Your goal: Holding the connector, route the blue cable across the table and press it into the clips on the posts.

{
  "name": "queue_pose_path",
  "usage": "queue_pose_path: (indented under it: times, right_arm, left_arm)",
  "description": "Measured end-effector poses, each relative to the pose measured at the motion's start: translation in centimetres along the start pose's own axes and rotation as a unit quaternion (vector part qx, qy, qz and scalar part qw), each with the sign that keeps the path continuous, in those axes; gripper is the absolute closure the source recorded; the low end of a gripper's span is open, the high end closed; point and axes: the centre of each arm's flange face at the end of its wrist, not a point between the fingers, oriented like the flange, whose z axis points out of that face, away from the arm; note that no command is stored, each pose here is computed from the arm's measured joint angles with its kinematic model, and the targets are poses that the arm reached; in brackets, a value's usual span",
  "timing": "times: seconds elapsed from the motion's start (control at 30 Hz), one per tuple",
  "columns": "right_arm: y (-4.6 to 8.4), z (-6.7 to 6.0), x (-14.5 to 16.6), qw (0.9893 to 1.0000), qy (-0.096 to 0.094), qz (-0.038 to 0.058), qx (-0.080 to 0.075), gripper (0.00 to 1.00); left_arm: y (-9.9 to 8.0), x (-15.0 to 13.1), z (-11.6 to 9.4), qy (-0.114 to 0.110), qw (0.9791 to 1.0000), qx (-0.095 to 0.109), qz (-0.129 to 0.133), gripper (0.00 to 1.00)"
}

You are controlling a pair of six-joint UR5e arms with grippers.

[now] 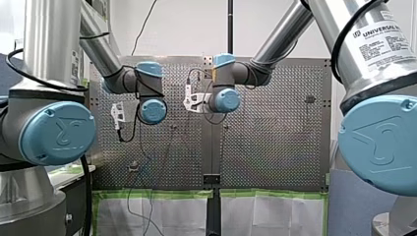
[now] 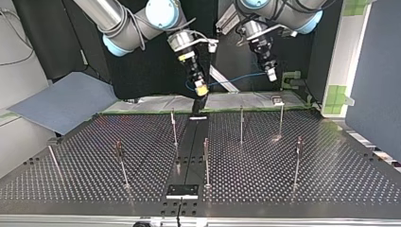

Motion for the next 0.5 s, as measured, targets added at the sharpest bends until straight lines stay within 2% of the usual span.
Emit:
queue_pose_path:
  times: [0.27, 0.5]
  right_arm:
    - [-0.9, 1.0, 1.7, 0.9999, 0.001, 0.0070, 0.016, 1.00]
    - [-2.2, 1.7, 3.5, 0.9995, 0.000, 0.0114, 0.028, 1.00]
  left_arm:
    - [1.1, -2.6, 1.8, -0.008, 0.9999, -0.004, -0.013, 1.00]
    - [0.9, -5.7, 2.7, -0.021, 0.9991, 0.015, -0.034, 1.00]
